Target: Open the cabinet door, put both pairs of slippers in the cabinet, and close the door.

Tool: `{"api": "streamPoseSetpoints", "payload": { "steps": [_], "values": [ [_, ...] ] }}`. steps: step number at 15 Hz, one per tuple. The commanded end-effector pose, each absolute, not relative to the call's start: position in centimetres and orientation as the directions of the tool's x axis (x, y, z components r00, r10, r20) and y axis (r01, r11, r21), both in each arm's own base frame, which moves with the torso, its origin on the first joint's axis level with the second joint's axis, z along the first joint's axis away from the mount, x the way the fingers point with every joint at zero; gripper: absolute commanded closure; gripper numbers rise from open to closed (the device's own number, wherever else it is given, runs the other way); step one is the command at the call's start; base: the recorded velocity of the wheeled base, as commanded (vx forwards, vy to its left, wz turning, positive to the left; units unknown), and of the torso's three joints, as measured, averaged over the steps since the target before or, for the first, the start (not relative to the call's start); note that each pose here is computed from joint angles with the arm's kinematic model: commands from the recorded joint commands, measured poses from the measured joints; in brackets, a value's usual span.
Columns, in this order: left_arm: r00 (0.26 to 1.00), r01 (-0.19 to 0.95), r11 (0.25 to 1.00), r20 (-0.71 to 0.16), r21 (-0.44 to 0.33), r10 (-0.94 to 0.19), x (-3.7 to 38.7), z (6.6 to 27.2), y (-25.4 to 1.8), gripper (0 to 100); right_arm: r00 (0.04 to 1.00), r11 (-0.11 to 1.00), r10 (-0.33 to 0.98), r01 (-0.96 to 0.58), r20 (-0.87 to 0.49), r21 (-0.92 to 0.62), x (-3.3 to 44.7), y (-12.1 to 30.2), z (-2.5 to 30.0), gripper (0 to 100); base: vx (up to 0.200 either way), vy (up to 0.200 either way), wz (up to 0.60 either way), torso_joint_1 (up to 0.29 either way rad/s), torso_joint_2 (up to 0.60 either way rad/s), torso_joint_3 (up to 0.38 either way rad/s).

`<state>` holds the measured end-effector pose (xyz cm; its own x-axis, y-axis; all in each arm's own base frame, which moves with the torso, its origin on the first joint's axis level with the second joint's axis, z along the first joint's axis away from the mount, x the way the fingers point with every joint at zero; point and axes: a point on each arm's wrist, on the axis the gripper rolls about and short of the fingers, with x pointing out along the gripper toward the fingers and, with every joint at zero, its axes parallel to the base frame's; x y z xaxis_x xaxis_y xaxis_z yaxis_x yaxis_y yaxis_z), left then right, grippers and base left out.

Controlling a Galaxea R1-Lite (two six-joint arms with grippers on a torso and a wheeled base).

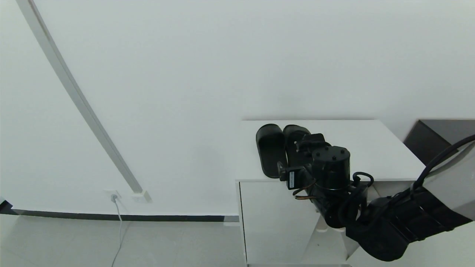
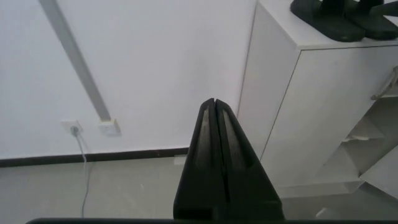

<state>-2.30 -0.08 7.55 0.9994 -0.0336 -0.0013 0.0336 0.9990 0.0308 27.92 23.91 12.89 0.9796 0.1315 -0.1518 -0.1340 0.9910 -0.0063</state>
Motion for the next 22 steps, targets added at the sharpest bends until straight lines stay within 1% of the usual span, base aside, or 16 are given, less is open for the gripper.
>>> {"api": "streamPoseSetpoints", "payload": {
  "steps": [1, 2, 5, 13, 17, 22],
  "values": [
    [0.999, 0.032, 0.999, -0.003, 0.031, -0.032, -2.3, 7.5, -0.1, 100, 0.978, 0.992, 0.120, -0.124, -0.168, -0.013, 28.6, 24.0, 11.9, 0, 0.200, 0.000, 0.00, 0.002, 0.00, 0.002],
    [0.999, 0.032, 0.999, -0.003, 0.031, -0.032, -2.3, 7.5, -0.1, 100, 0.978, 0.993, 0.120, -0.122, -0.171, -0.001, 28.7, 24.2, 11.7, 0, 0.200, 0.000, 0.00, 0.002, 0.01, 0.002],
    [0.999, 0.032, 0.999, -0.003, 0.031, -0.032, -2.3, 7.5, -0.1, 100, 0.977, 0.993, 0.118, -0.120, -0.179, 0.000, 29.2, 24.6, 11.0, 0, 0.000, 0.000, 0.00, 0.000, 0.00, 0.000],
    [0.999, 0.032, 0.999, -0.003, 0.031, -0.032, -2.3, 7.5, -0.1, 100, 0.980, 0.993, 0.121, -0.118, -0.160, 0.027, 30.7, 25.9, 10.5, 0, 0.000, 0.000, 0.00, 0.000, 0.00, 0.000],
    [0.999, 0.032, 0.999, -0.003, 0.031, -0.032, -2.3, 7.5, -0.1, 100, 0.984, 0.995, 0.093, -0.090, -0.153, 0.031, 32.5, 26.0, 9.7, 0, 0.000, 0.000, 0.00, 0.000, 0.00, 0.000],
    [0.999, 0.032, 0.999, -0.003, 0.031, -0.032, -2.3, 7.5, -0.1, 100, 0.991, 0.997, 0.065, -0.059, -0.119, 0.051, 34.4, 25.7, 10.0, 0, 0.000, 0.000, 0.00, 0.000, 0.00, 0.000]
  ]
}}
